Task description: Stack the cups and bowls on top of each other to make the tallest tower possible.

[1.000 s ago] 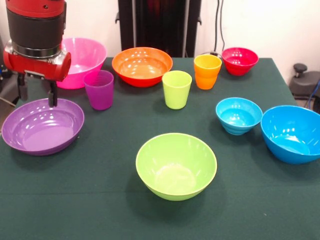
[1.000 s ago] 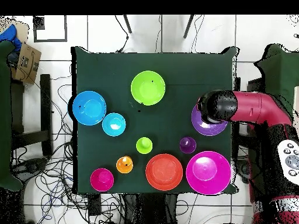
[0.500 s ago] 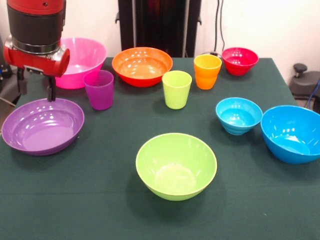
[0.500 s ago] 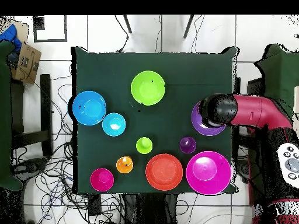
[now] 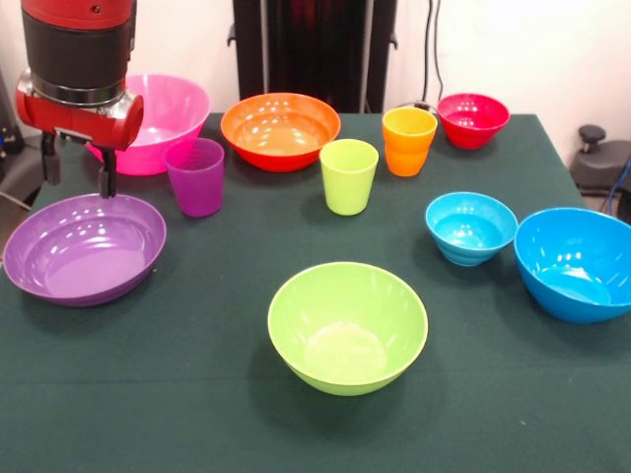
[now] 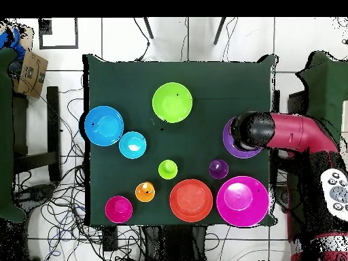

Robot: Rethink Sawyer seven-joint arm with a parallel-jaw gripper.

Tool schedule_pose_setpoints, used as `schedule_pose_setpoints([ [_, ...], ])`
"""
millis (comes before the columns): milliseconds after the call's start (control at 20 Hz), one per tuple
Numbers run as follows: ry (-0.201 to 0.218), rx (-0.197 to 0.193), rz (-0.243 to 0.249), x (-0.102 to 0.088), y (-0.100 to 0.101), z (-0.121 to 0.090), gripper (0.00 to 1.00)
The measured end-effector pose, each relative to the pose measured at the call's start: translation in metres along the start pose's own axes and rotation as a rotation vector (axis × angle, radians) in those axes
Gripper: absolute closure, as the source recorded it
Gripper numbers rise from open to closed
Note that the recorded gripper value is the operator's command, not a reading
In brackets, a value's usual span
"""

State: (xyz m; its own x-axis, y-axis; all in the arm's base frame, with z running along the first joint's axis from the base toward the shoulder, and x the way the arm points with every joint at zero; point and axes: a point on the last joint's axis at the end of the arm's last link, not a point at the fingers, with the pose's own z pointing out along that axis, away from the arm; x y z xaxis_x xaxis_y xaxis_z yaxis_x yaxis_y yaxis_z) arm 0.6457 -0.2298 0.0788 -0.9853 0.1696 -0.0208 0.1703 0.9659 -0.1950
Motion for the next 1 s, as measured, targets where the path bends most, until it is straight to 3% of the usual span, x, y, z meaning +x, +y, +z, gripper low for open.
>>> schedule_pose_setpoints([
  [350, -0.003, -0.004, 0.011, 0.008, -0.001, 0.005, 0.0],
  [1000, -0.046, -0.017, 0.037, 0.012, 0.011, 0.008, 0.0],
])
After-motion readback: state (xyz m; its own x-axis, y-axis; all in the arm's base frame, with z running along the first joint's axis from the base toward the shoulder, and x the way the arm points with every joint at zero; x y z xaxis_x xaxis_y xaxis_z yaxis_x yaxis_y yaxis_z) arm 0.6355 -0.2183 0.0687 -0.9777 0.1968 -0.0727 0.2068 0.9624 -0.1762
